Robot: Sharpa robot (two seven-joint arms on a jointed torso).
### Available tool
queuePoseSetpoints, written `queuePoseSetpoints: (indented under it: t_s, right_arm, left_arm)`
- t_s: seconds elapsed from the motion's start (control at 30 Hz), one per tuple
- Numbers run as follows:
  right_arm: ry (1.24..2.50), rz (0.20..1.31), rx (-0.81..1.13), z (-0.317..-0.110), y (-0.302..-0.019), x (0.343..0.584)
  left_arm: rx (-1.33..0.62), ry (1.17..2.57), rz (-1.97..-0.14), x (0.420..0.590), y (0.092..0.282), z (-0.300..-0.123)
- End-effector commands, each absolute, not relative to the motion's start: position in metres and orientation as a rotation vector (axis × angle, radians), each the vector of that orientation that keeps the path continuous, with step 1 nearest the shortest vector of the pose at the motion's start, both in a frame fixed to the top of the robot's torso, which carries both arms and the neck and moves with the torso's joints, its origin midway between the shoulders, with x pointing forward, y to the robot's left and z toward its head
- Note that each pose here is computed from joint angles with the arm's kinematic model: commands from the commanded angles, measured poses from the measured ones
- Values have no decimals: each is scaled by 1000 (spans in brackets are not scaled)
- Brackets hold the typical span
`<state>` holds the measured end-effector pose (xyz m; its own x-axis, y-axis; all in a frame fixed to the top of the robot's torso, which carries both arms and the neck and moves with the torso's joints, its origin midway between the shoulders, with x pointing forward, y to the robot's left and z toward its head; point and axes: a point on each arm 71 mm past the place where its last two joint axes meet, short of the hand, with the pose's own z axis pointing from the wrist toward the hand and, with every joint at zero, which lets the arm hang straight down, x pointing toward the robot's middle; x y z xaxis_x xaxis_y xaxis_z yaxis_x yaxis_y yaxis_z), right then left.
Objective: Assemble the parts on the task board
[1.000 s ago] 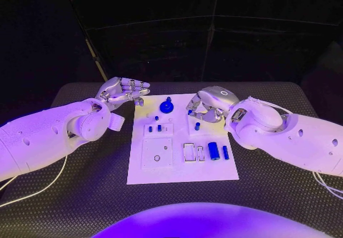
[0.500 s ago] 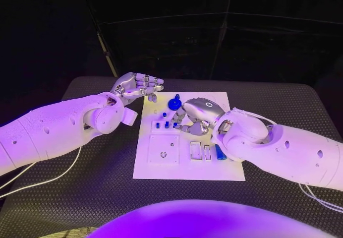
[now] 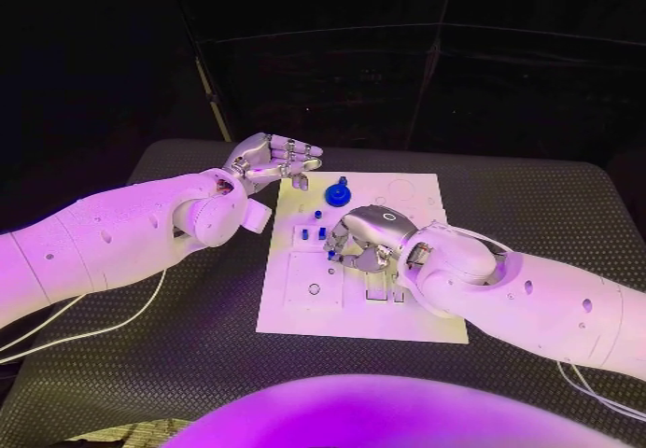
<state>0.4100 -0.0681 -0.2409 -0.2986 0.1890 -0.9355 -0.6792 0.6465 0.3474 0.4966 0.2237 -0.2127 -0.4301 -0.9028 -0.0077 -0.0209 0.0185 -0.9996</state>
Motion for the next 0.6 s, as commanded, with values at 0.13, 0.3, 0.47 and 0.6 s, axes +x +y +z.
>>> queuePoseSetpoints:
  t_s: [0.13,0.3,0.47,0.6]
  right_arm:
    - [1708,907,-439,-248,-66,407]
    - [1723,903,-446,-251,-66,407]
    - [1734,903,-453,-253,-66,406]
    - [1738,905,-456,-254,-65,405]
  left_arm:
    - [-971,1549,-1522,497,221,-211]
    - [-970,1550,-1524,497,220,-211]
    - [-971,1551,-1524,498,220,-211]
    - [-971,1551,-1525,498,220,-211]
